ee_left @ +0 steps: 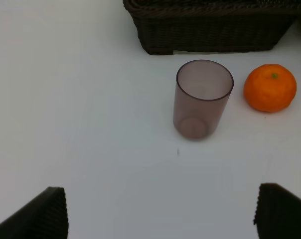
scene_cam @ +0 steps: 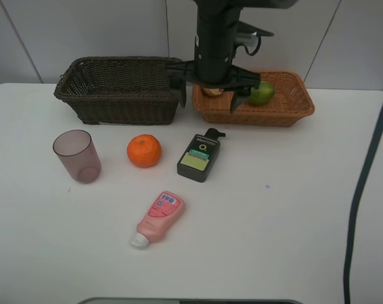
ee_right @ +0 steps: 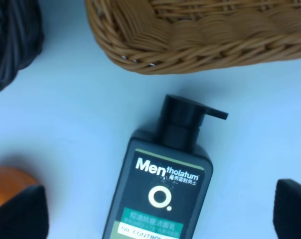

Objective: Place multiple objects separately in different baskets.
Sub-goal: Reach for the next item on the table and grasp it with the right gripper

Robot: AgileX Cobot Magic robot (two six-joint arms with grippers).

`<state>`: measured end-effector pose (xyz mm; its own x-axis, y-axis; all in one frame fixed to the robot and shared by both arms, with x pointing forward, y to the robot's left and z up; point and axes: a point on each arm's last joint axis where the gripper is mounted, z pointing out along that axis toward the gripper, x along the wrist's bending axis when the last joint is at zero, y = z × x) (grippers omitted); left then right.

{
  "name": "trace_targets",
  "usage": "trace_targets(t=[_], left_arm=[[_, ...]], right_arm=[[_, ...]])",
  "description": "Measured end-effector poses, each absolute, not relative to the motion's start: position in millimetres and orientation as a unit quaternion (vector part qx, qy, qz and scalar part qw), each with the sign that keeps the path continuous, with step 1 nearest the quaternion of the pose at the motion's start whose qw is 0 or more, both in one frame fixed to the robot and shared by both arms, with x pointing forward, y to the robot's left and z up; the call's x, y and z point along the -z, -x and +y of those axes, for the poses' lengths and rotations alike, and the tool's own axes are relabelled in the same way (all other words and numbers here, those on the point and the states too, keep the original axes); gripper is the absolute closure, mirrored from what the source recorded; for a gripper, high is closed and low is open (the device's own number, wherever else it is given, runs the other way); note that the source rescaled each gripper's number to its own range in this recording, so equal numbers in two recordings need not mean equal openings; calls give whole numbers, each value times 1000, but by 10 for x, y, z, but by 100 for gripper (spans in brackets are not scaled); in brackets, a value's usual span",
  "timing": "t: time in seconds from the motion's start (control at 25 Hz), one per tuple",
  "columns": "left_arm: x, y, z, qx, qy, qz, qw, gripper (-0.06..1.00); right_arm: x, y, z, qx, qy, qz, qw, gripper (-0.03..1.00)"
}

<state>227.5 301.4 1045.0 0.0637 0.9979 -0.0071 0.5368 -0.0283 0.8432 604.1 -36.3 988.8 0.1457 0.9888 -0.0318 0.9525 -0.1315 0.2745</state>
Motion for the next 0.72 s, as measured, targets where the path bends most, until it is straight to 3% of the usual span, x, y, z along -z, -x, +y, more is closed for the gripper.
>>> trace_targets(t=[0.72], left_arm=[[-10450,-2275,3014,-327,-638,601,353,-2]], right_arm=[[-9130,-5746,-411,-83,-779,617,74,-3]])
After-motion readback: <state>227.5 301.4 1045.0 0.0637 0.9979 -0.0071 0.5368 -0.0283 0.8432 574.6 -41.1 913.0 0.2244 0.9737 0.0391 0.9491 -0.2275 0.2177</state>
